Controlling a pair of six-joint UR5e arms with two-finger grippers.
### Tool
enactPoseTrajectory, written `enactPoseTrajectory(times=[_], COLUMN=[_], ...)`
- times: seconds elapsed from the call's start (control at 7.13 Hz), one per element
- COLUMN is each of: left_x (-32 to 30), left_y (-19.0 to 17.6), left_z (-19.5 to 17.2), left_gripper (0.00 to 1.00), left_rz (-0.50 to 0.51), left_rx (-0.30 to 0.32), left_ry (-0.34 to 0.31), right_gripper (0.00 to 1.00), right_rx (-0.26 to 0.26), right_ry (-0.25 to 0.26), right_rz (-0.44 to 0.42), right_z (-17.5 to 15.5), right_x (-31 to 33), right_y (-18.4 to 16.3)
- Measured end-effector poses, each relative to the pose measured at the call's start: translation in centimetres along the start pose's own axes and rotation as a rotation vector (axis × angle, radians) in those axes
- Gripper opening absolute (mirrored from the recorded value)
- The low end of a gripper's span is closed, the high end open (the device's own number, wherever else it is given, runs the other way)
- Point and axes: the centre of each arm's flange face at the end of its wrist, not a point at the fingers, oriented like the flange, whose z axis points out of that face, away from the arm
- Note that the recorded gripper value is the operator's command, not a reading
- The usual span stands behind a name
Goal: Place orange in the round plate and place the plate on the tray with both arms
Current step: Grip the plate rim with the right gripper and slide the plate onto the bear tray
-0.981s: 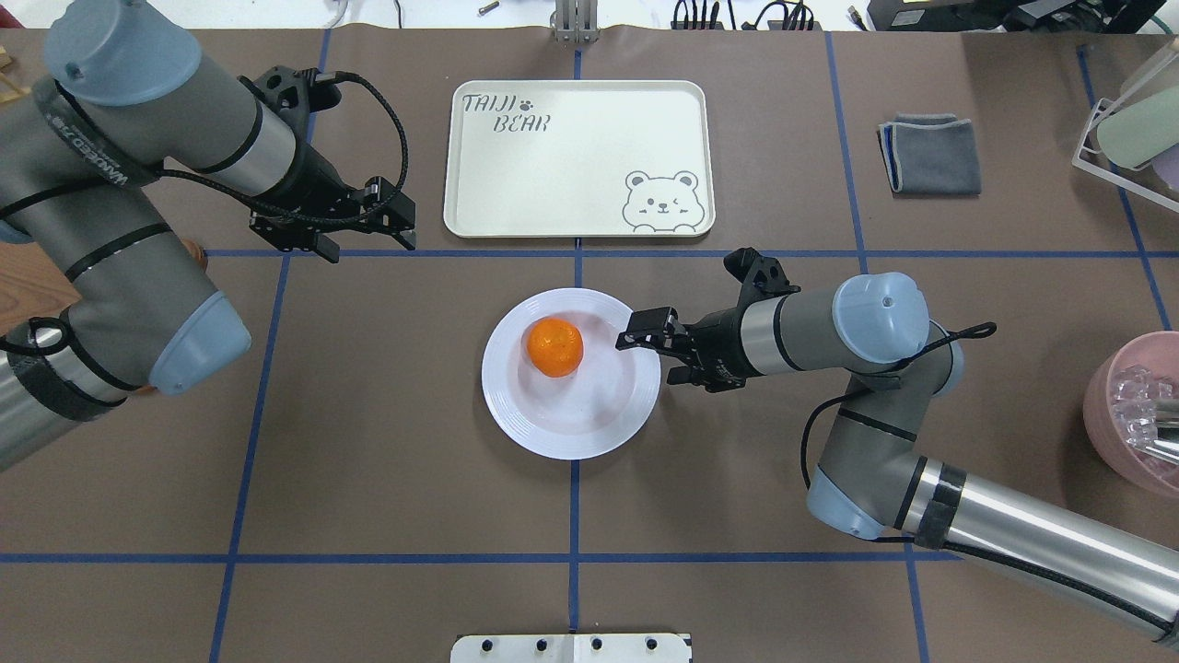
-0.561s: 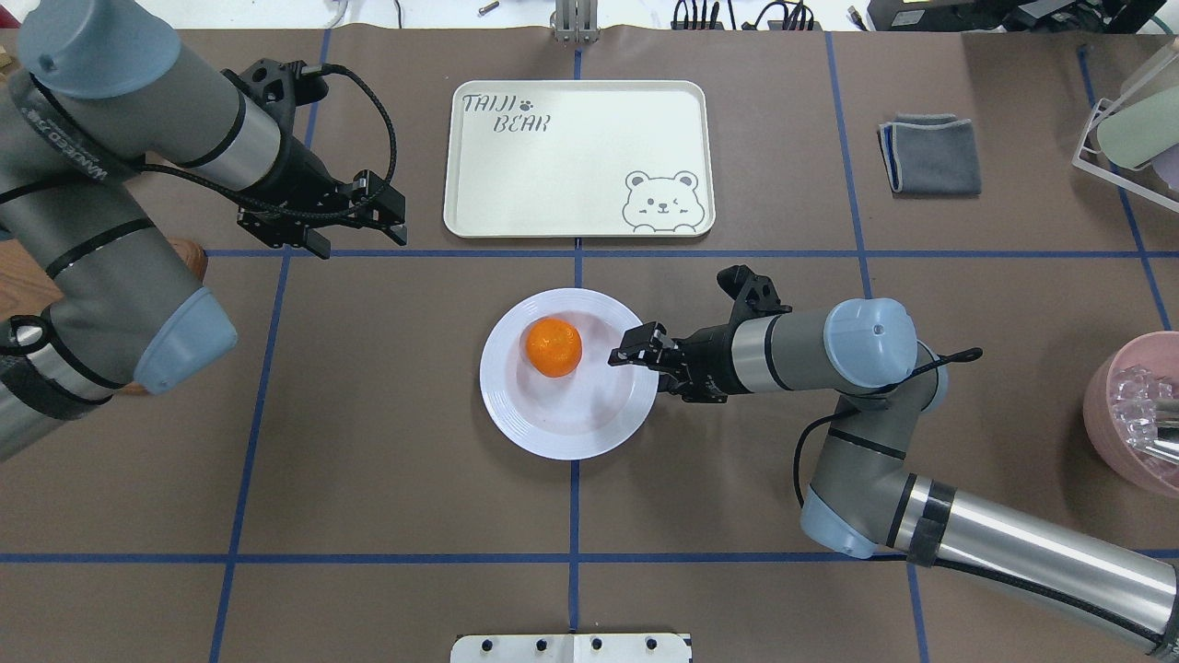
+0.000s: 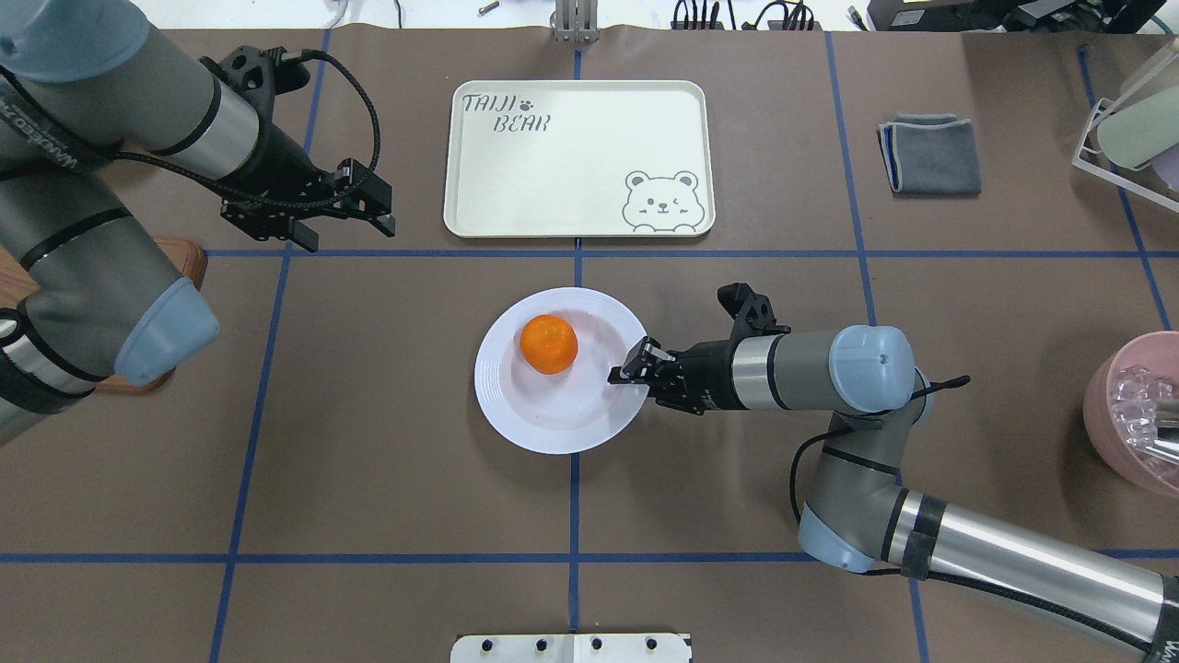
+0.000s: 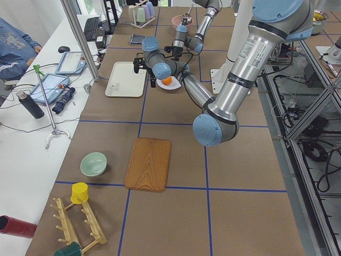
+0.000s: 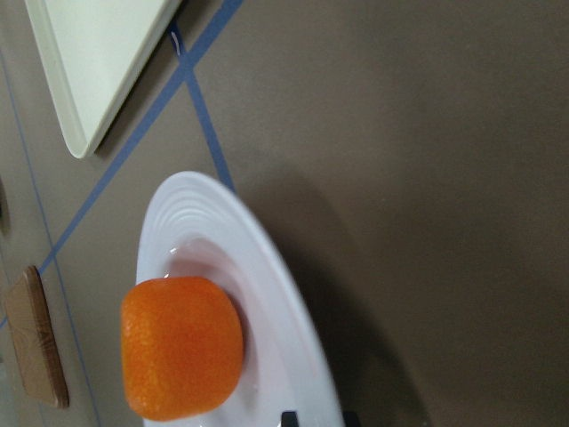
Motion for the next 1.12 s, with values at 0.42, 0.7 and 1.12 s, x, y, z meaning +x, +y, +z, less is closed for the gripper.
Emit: enactPoseTrajectory(times=[0.42, 0.7, 1.12], left_x=[0.2, 0.3, 0.4], left_y=[0.1, 0.2, 0.4], left_z=[-0.2, -0.5, -1.1], left_gripper=[0.98, 0.98, 0.98], left_rz=[0.0, 0.001, -0.001], left_rx=[0.0, 0.003, 0.004], left_ry=[0.002, 0.005, 0.004], right_gripper=[0.0, 0.0, 0.0], right_rx=[0.01, 0.126, 0.425], right_ry=[-0.134, -0.218, -0.131], right_rz=[0.002, 0.025, 0.075], right_z=[-1.9, -3.1, 1.8], right_x=[-1.8, -3.1, -9.0], right_y=[-0.3, -2.7, -9.6])
